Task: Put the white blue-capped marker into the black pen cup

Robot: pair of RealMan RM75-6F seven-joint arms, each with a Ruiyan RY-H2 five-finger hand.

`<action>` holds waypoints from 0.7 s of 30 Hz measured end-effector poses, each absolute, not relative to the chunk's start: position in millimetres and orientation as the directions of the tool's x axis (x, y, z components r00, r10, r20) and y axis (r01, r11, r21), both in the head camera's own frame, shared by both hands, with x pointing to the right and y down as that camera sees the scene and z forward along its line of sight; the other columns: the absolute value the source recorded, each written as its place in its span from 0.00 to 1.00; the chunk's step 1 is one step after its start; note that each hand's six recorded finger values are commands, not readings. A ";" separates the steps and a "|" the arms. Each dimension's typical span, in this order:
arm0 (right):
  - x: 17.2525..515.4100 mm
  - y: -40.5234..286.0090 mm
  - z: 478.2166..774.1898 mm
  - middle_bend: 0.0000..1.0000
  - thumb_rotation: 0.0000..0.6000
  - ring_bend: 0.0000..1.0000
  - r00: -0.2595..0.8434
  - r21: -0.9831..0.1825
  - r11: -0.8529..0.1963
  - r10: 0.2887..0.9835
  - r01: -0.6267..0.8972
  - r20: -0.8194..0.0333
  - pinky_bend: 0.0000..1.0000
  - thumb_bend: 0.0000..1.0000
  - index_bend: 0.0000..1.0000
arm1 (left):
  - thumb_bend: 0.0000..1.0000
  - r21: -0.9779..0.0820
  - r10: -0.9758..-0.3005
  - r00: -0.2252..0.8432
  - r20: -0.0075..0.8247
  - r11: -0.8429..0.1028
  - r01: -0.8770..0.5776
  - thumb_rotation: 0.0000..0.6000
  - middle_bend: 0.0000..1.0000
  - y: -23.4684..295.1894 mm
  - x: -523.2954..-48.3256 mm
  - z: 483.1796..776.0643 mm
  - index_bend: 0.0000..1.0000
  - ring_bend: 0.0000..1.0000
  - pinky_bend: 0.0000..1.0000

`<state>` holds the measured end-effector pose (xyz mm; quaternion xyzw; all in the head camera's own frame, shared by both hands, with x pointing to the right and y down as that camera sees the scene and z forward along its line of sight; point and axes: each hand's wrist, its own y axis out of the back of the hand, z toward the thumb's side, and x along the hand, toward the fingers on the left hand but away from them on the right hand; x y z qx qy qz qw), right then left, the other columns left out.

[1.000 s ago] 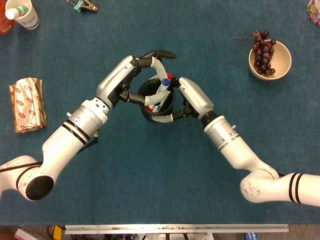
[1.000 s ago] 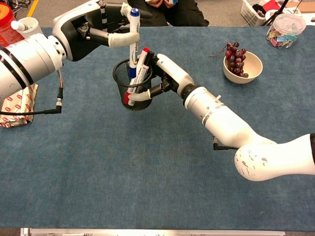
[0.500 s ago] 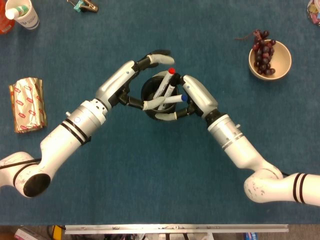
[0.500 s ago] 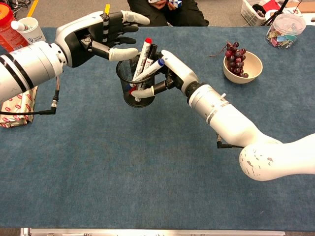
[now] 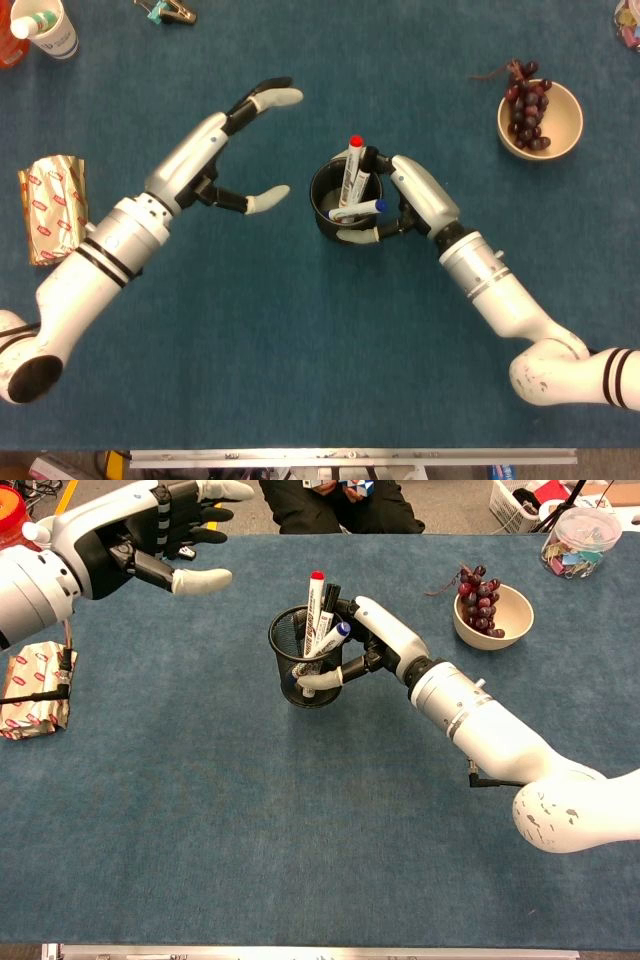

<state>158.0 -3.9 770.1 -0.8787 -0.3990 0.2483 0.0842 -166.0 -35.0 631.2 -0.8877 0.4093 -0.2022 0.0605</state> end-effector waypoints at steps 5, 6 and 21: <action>157.0 -0.5 780.3 0.43 1.00 0.34 0.564 -0.346 -0.675 0.736 0.651 -0.375 0.35 0.36 0.44 | 0.28 -0.276 -0.745 0.582 0.326 -0.664 -0.695 1.00 0.02 -29.2 -171.3 630.9 0.11 0.00 0.07; 157.4 0.5 783.0 0.43 1.00 0.33 0.565 -0.349 -0.677 0.734 0.648 -0.377 0.35 0.36 0.44 | 0.28 -0.278 -0.742 0.584 0.327 -0.667 -0.691 1.00 0.02 -28.0 -171.5 631.2 0.11 0.00 0.07; 176.8 6.5 803.1 0.37 1.00 0.26 0.582 -0.365 -0.693 0.721 0.622 -0.376 0.24 0.38 0.44 | 0.28 -0.268 -0.704 0.622 0.344 -0.708 -0.653 1.00 0.01 -12.5 -168.9 634.0 0.11 0.00 0.07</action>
